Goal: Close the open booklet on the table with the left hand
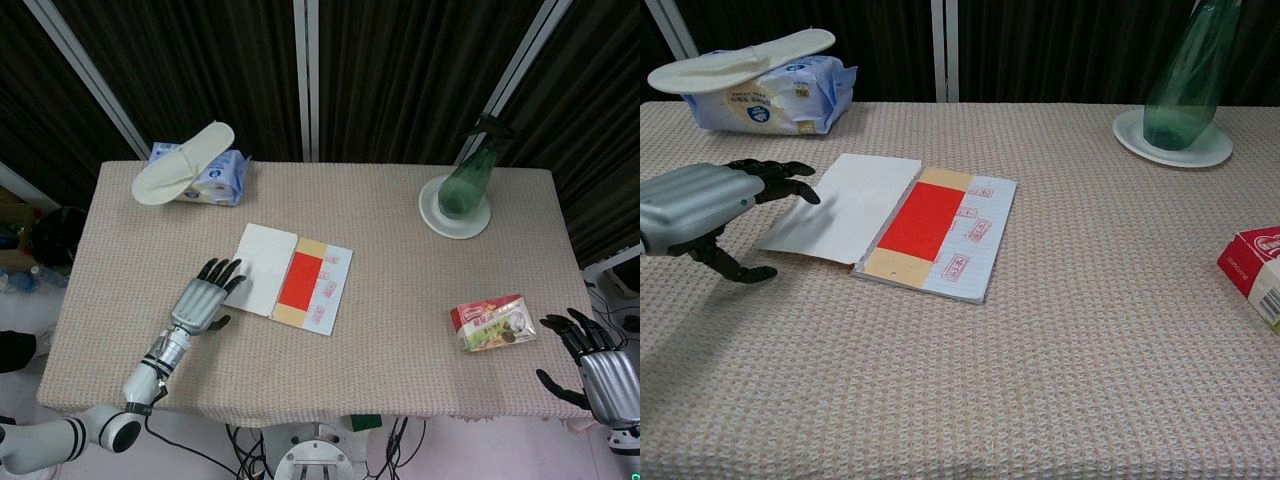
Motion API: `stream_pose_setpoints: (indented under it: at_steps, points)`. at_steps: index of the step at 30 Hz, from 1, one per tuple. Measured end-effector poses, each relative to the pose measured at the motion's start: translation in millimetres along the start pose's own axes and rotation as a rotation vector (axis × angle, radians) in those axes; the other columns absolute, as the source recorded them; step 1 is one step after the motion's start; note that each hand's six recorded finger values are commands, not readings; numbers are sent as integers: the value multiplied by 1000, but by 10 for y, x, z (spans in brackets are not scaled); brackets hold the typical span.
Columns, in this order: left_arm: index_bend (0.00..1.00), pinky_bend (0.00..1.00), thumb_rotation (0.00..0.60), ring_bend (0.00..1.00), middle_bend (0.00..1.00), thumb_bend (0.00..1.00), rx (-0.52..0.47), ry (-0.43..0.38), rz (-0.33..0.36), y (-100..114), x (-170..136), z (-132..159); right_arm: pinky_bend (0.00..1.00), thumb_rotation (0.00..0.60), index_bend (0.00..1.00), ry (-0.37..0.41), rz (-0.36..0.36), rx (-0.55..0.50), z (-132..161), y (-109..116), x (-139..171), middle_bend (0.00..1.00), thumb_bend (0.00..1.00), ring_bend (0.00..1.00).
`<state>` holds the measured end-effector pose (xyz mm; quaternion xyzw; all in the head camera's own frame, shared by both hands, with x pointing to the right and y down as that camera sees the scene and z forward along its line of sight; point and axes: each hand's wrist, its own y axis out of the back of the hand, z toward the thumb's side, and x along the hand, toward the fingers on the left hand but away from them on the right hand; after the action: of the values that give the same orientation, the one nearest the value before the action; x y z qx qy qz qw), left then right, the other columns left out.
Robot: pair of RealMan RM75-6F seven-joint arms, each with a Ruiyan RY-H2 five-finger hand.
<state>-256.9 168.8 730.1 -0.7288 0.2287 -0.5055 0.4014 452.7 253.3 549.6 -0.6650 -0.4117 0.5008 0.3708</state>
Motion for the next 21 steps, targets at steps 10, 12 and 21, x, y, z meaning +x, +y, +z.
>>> stream_pose_setpoints:
  at_steps: [10, 12, 21]
  points:
    - [174, 62, 600, 0, 0, 203, -25, -9, 22, 68, 68, 60, 195, 600, 233, -14, -7, 2, -26, 24, 19, 186, 176, 92]
    - [174, 62, 600, 0, 0, 203, -17, -9, 14, 51, 80, 66, 195, 600, 233, -17, -8, 0, -35, 25, 25, 186, 176, 92]
    - [174, 62, 600, 0, 0, 203, -17, -8, 16, 0, 195, 129, 194, 600, 233, -31, -11, -1, -70, 26, 52, 186, 176, 92]
